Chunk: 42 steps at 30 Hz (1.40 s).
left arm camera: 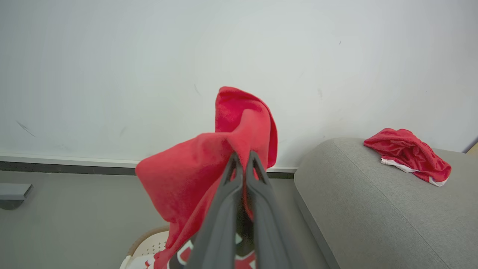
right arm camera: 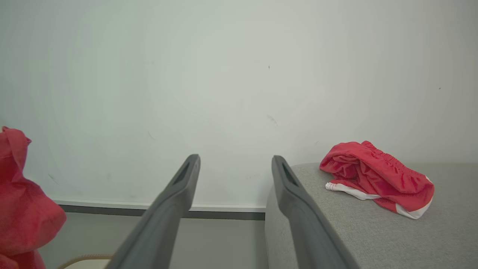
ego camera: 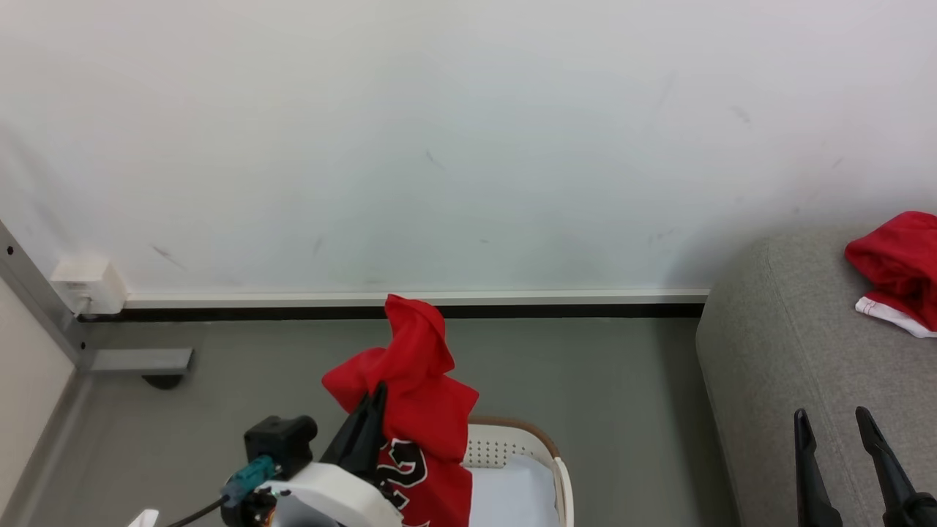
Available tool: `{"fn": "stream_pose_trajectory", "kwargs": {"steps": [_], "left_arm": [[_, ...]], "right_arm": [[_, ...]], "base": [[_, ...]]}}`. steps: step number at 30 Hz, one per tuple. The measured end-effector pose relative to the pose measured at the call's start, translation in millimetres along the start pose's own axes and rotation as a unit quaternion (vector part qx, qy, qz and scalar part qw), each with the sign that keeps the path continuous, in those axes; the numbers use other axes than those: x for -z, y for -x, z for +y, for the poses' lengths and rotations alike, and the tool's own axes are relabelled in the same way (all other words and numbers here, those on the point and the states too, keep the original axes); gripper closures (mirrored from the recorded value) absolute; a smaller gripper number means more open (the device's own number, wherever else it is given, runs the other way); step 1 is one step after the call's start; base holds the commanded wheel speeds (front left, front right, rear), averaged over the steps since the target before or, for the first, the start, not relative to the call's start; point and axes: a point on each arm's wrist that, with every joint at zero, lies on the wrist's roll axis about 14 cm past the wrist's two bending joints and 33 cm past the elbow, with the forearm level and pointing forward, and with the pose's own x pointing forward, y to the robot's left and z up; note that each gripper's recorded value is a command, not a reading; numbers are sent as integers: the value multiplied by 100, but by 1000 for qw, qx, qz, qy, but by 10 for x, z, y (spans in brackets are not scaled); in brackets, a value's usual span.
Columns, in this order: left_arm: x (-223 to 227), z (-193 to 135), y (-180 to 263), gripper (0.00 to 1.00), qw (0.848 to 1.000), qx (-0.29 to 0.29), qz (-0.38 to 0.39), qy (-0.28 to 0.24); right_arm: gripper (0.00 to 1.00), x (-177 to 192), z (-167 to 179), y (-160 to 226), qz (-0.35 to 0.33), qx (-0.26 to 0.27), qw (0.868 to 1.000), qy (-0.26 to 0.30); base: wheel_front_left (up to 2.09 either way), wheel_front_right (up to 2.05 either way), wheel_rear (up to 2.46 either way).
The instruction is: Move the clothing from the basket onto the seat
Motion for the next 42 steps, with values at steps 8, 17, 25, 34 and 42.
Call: {"fn": "stream_pose_trajectory", "kwargs": {"steps": [8, 17, 25, 34, 42], "left_arm": [[-153, 18, 103, 100, 1000, -6, -15, -4], [-280, -42, 115, 100, 999, 0, -33, -3], [-452, -273, 34, 100, 998, 32, -52, 3], [-564, -692, -62, 100, 994, 87, -59, 7], [-527, -1140, -81, 100, 987, 153, -46, -3]], "right_arm": [[0, -28, 78, 32, -4, -12, 1000, -1], [0, -40, 214, 17, -6, -33, 999, 7], [0, -82, 667, -30, -15, -101, 995, 7], [0, -111, 1450, 26, -20, -218, 976, -3], [0, -124, 1819, 67, -21, -275, 961, -12]], "base": [[0, 0, 0], [0, 0, 0], [0, 0, 0], [0, 0, 0], [0, 0, 0]]}}
